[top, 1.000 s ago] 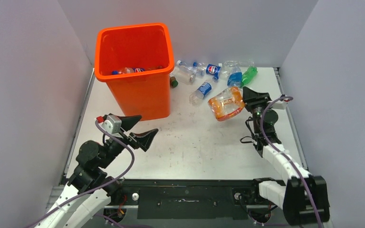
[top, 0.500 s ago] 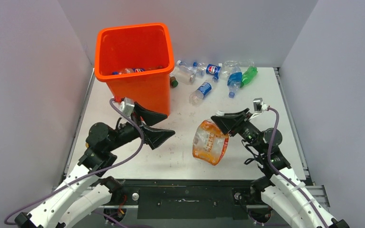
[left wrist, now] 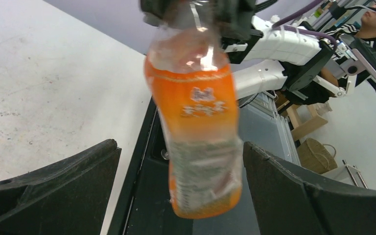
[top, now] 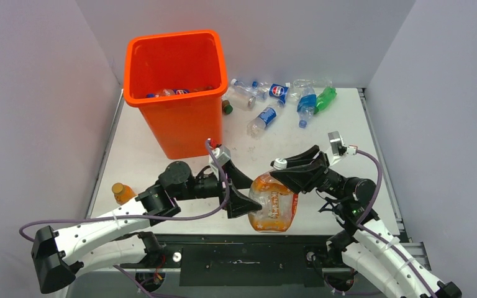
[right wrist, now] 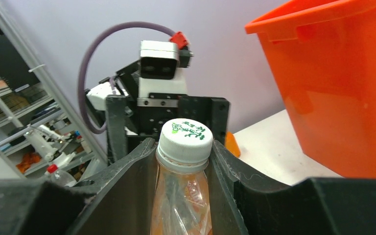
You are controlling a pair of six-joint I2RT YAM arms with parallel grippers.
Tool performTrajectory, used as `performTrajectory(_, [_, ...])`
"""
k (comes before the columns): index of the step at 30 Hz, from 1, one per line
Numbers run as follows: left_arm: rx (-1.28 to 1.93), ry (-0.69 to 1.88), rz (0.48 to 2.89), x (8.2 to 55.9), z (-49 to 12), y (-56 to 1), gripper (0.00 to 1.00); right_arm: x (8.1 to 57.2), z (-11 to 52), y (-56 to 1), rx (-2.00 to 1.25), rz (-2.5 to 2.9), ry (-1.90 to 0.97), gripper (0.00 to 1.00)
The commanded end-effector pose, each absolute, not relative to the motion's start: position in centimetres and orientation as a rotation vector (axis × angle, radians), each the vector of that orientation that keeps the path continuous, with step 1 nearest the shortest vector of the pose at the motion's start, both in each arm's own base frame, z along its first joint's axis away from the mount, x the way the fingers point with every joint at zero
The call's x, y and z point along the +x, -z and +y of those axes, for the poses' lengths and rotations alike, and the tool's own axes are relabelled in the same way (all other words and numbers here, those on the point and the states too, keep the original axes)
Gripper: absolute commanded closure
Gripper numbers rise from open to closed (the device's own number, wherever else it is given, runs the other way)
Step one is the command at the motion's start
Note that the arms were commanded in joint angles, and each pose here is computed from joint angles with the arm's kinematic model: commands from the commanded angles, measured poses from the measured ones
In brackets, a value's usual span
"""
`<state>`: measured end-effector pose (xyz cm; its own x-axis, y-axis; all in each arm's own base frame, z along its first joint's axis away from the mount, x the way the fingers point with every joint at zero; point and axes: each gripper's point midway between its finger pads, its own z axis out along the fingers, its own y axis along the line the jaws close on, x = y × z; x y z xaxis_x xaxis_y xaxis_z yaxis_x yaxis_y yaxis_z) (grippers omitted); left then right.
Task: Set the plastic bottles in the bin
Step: Place the plastic bottle in the trash bin.
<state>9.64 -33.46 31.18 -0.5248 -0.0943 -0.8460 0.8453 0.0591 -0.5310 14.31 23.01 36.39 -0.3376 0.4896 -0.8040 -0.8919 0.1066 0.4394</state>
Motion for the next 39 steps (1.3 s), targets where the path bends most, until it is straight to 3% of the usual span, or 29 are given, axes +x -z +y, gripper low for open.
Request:
performTrajectory(1, [0.732, 1.546, 1.481, 10.6, -34.2, -33.6, 0.04, 12.3, 23.2, -39.3, -0.542, 1.068, -1.545, 0.95])
performTrajectory(7, [0.769, 1.629, 1.486, 9.6, -35.3, -33.5, 0.01, 12.5, 24.0, -38.5, -0.541, 1.108, -1.520, 0.95])
performTrajectory(14, [0.771, 1.651, 1.504, 9.5, -36.1, -33.4, 0.33, 13.6, 25.1, -37.1, -0.533, 1.209, -1.446, 0.95])
performTrajectory(20, [0.734, 1.654, 1.458, 9.6, -36.0, -34.1, 0.71, 13.9, 25.4, -36.8, -0.516, 1.246, -1.417, 0.93])
performTrajectory(21, [0.713, 1.645, 1.447, 9.8, -35.8, -34.3, 0.74, 13.9, 25.3, -36.9, -0.515, 1.248, -1.412, 0.85])
performTrajectory(24, [0.657, 1.636, 1.377, 10.0, -34.7, -35.6, 0.82, 13.6, 24.8, -37.3, -0.506, 1.249, -1.398, 0.34])
performTrajectory(26, [0.610, 1.635, 1.325, 10.1, -33.8, -36.6, 0.85, 13.6, 24.3, -37.4, -0.491, 1.254, -1.373, 0.14])
performTrajectory(27, [0.588, 1.633, 1.298, 10.2, -33.4, -37.2, 0.86, 13.5, 23.9, -37.2, -0.482, 1.261, -1.360, 0.08])
performTrajectory(29, [0.543, 1.627, 1.238, 10.2, -32.3, -38.7, 0.88, 13.2, 23.4, -36.9, -0.471, 1.271, -1.347, 0.01])
performTrajectory(32, [0.501, 1.613, 1.189, 10.5, -31.4, -40.2, 0.91, 12.4, 23.1, -36.2, -0.478, 1.279, -1.369, 0.09])
performTrajectory(39, [0.529, 1.606, 1.192, 10.5, -31.9, -41.0, 0.94, 9.8, 24.1, -35.5, -0.561, 1.230, -1.549, 0.07])
